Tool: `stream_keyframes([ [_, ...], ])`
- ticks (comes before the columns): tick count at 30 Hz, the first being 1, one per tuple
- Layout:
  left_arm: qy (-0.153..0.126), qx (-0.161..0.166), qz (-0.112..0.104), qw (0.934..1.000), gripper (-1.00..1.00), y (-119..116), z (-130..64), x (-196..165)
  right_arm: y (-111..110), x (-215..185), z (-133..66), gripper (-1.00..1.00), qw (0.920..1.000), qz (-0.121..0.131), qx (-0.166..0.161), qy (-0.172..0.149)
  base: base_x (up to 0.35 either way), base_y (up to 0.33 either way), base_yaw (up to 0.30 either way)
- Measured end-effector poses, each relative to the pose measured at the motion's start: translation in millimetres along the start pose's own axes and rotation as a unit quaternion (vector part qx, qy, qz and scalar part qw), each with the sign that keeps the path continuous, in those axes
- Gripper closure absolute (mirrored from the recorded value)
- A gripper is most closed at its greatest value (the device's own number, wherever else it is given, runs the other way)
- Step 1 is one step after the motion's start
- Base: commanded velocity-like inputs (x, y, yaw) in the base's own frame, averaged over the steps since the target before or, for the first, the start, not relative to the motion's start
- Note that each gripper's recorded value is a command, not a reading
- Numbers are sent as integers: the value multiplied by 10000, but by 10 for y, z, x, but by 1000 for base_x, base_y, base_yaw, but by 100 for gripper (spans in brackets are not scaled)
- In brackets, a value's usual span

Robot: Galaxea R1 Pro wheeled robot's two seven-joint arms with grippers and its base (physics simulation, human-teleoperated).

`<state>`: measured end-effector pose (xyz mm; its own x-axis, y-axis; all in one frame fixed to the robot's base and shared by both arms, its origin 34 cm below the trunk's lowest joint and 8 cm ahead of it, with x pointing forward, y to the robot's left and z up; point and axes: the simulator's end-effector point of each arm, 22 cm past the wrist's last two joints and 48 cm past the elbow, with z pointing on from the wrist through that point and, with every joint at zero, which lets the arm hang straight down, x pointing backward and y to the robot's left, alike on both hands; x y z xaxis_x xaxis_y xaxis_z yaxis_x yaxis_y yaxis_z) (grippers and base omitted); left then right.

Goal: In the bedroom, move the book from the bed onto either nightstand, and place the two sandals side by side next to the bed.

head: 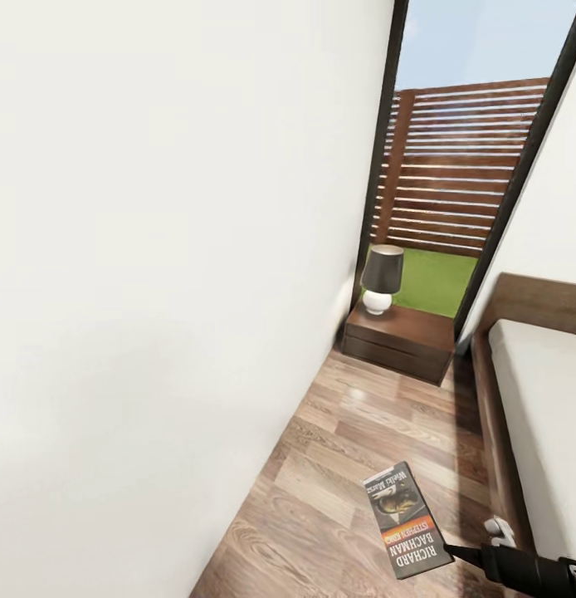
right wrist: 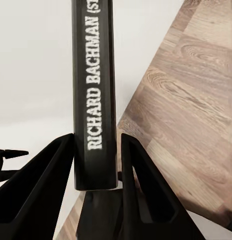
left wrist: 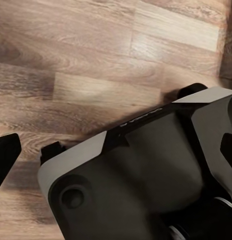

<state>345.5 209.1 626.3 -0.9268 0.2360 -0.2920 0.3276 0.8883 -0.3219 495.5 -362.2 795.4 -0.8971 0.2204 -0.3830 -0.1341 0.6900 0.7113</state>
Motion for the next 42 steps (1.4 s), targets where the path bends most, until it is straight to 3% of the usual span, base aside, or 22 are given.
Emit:
stream_keyframes([
  [42,137,40,-67,9999,-100,-19,41,124,-74,97,42,100,9999,105,34,105,37,0,-214],
])
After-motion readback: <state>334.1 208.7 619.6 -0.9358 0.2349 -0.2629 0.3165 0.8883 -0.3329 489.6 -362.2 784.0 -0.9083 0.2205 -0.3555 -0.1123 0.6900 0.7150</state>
